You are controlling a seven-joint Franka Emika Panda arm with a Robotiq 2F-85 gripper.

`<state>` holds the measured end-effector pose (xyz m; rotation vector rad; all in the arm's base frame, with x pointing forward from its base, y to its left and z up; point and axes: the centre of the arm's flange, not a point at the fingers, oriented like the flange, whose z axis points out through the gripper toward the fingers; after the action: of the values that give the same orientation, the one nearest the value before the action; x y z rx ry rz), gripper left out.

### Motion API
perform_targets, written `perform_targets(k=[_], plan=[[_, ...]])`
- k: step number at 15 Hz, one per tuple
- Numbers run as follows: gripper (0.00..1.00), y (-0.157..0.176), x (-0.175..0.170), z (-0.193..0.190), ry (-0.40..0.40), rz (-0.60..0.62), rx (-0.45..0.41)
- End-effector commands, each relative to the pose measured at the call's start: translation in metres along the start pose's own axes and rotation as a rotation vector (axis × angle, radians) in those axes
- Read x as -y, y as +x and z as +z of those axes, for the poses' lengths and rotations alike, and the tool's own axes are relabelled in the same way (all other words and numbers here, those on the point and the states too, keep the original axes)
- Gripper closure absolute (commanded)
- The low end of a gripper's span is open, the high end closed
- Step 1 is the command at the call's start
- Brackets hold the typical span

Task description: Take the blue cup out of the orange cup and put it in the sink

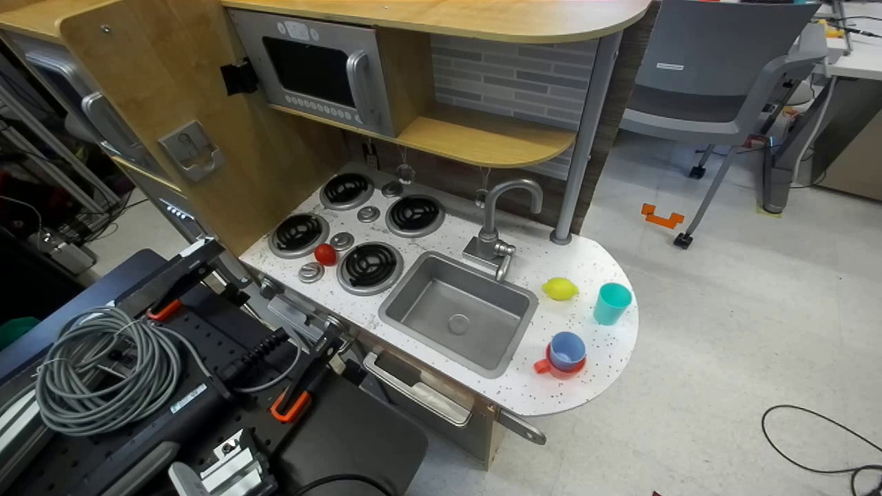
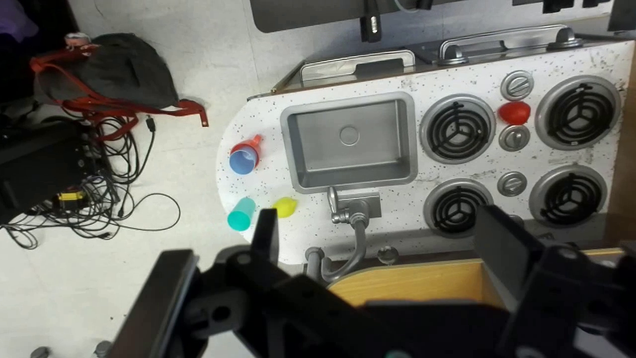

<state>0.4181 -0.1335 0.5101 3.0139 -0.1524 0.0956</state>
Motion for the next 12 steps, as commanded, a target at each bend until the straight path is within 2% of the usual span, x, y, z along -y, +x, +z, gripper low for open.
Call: perform_targets(k=[1, 8, 12], plan=[[0.00, 0.056, -0.043, 0.027, 0.007, -0.031, 0.047], [0.00, 0.125, -0.085, 0.107, -0.006, -0.096, 0.129], [0.00, 0.141, -0.102, 0.158, -0.010, -0.103, 0.128]])
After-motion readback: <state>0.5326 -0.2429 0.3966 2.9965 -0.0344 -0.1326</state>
